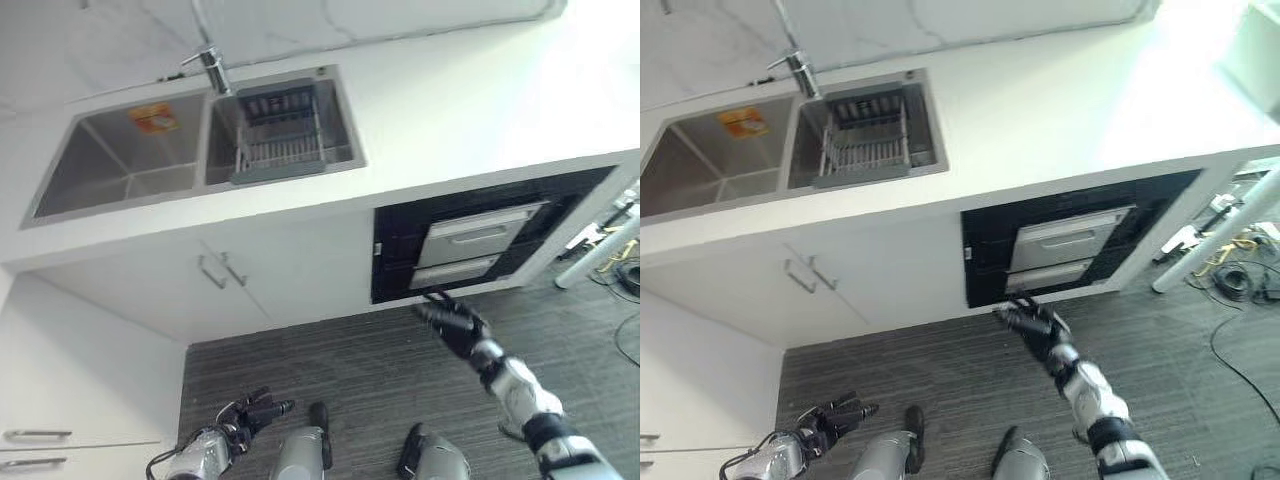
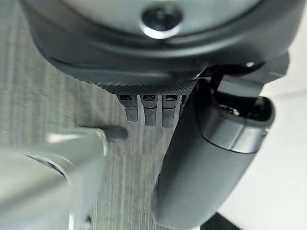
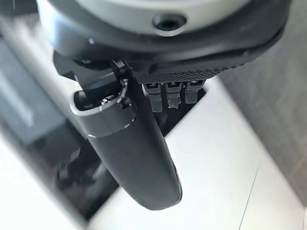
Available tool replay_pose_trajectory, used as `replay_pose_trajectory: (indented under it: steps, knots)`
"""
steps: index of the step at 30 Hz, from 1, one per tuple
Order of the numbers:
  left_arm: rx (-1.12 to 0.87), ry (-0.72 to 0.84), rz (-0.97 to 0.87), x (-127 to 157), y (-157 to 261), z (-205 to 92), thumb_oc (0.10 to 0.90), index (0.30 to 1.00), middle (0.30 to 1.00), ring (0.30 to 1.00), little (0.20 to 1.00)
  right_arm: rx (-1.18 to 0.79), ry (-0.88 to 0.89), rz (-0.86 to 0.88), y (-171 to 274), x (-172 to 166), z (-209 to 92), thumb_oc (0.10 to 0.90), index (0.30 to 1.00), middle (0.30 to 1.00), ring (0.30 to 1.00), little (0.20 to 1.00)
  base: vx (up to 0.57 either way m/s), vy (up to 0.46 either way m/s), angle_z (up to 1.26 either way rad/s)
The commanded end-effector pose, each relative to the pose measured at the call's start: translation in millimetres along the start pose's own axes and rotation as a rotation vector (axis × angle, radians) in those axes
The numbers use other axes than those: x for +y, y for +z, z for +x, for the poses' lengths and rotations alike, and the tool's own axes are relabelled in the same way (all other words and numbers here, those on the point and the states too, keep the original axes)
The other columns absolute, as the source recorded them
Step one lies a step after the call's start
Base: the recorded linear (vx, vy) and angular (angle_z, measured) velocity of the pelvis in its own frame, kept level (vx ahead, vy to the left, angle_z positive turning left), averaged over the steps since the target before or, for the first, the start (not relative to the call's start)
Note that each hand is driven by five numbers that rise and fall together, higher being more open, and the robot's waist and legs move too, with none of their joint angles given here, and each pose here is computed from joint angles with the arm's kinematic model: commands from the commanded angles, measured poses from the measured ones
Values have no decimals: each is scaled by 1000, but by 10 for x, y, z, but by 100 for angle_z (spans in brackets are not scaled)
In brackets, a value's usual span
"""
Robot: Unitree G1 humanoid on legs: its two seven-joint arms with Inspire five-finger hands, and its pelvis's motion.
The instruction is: Place the dishes in the dishwasher.
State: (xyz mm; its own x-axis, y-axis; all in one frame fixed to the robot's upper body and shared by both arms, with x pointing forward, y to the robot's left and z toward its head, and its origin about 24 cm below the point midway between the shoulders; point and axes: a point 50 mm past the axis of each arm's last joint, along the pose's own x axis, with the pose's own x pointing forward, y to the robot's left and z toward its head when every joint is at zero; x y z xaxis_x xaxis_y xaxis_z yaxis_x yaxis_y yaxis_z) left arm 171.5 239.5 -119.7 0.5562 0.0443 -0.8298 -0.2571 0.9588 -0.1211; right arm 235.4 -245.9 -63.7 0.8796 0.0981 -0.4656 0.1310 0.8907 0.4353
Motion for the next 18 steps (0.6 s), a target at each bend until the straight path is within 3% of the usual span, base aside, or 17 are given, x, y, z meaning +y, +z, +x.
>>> replay_pose_trajectory:
  steps: [1,9,15,18]
  knots:
    - [-23,75,-64,178,-19,-26,800,900,900,900,900,-241,112,-120,570,174,146,800,900,900,900,900,-52,-217,-30]
    - [-82,57,-150,108,-69,11,800,900,900,900,900,-130,-23,-158,27,-161,-63,800,900,900,900,900,-92,-87,0]
    - [-50,47,-75,121,-146,21,800,900,900,900,900,-28,-126,-71,-354,-319,-217,800,900,900,900,900,-66,255,60]
    - [-5,83,-31,252,-242,-3,800,900,900,900,900,127,-188,-25,-771,-399,-405,800,900,900,900,900,87,345,-1]
